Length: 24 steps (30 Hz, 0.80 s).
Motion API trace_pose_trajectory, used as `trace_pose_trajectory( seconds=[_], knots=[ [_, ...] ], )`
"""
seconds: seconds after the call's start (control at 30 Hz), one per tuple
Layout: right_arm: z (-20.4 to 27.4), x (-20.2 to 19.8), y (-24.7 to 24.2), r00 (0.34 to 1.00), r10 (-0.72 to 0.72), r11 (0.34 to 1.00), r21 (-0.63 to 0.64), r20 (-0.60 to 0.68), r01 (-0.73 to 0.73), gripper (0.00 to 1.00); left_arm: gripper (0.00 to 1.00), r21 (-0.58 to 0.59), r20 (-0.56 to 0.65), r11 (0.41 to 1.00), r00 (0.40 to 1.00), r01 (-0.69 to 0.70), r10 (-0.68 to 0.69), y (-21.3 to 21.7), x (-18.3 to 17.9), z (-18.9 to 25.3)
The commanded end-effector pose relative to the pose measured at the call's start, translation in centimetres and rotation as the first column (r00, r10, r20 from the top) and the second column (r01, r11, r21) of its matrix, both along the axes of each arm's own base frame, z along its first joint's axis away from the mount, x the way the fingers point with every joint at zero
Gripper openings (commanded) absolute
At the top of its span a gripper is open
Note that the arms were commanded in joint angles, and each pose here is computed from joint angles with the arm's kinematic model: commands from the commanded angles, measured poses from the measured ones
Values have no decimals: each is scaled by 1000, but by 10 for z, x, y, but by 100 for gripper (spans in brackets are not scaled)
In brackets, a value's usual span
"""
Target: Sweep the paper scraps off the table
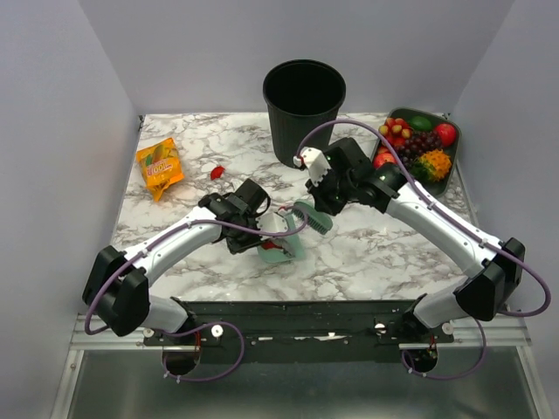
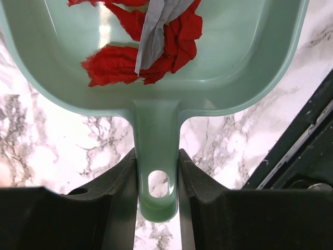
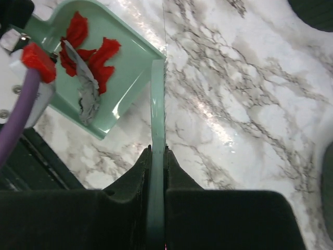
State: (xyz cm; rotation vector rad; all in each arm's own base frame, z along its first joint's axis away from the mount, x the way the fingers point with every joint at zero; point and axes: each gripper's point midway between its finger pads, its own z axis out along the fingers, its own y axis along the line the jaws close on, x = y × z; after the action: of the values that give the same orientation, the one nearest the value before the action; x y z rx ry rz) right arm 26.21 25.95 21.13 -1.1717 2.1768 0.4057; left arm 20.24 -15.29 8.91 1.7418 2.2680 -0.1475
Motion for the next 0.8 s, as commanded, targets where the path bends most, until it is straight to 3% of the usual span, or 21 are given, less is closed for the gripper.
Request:
trace_pose_trajectory(
  seconds=[0.0, 0.17, 0.3, 0.43, 0.57, 0.77],
  knots=[
    [13, 32, -23, 990, -37, 996, -73, 137, 47, 1, 0, -93, 47, 995, 999, 21, -17, -27, 19, 17],
    [48, 62, -45, 974, -110, 993, -19, 198, 116, 1, 0, -164, 106, 986, 994, 22, -4, -46, 39, 51],
    [82, 98, -98, 929, -287, 958, 45, 232, 285, 1, 0, -220, 162, 975, 987, 28, 8, -62, 57, 86],
    [81, 93, -131, 918, -350, 934, -2, 184, 357, 1, 0, -258, 204, 965, 979, 47, 7, -80, 78, 114],
    [76, 73, -130, 927, -363, 932, 20, 90, 363, 1, 0, -329, 287, 942, 957, 69, 31, -100, 103, 159],
    [61, 54, -118, 941, -338, 938, 88, 27, 335, 1, 0, -406, 318, 910, 946, 80, 59, -124, 127, 205]
  ],
)
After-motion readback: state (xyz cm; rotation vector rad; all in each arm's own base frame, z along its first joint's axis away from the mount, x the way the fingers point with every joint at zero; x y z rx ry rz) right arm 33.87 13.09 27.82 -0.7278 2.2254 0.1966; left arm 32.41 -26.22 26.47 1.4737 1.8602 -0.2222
